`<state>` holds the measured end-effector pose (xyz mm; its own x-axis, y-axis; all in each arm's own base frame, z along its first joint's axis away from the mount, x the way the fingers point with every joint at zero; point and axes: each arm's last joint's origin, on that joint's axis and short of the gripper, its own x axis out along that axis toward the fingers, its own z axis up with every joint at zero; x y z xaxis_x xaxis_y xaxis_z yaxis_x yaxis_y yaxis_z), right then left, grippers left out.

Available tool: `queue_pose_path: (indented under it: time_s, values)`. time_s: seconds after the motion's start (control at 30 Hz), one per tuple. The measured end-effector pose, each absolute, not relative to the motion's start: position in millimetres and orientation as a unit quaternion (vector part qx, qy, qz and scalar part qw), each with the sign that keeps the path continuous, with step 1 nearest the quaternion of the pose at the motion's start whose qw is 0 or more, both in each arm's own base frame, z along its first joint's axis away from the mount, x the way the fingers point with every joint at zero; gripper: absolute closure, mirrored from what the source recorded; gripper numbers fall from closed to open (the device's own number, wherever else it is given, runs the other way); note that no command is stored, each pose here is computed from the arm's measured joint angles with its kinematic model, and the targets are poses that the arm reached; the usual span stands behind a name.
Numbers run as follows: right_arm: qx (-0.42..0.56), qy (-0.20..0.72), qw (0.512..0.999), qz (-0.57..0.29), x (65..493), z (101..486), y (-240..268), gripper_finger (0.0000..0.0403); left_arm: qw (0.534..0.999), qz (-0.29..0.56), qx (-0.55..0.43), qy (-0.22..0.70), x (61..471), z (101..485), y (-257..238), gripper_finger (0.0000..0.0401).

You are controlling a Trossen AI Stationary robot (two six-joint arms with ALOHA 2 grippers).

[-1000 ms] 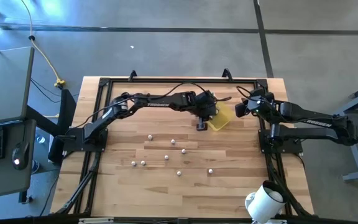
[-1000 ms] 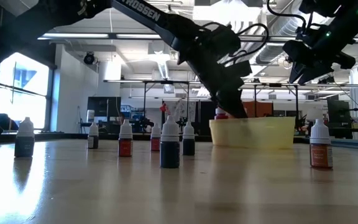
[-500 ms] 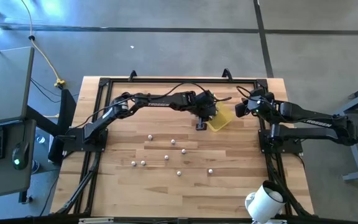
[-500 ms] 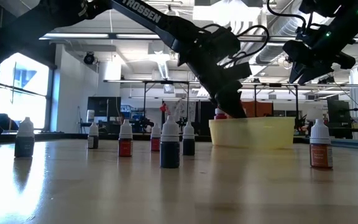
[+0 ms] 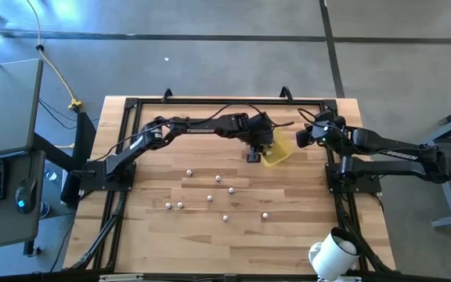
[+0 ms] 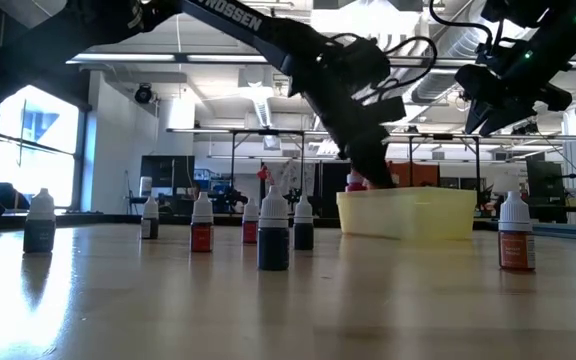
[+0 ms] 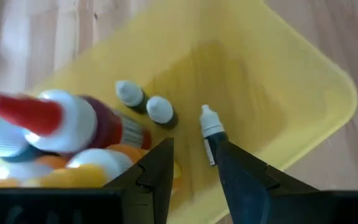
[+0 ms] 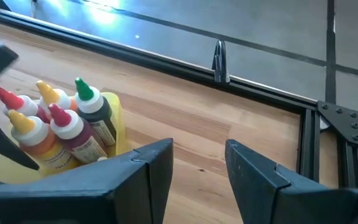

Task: Pick & Place food coloring
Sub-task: Adjust the bin on the table

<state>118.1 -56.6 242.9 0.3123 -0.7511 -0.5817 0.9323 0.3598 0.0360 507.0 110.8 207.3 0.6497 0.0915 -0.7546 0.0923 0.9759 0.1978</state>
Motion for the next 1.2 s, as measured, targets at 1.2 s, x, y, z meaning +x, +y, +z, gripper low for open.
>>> queue_pose_path:
  time_s: [1.2]
  values:
    - [0.29, 0.389, 0.711, -0.509, 184.7, 165.6, -101.1, 0.0263, 0.854, 0.066, -0.028, 0.515, 285.2, 447.0, 61.4, 0.0281]
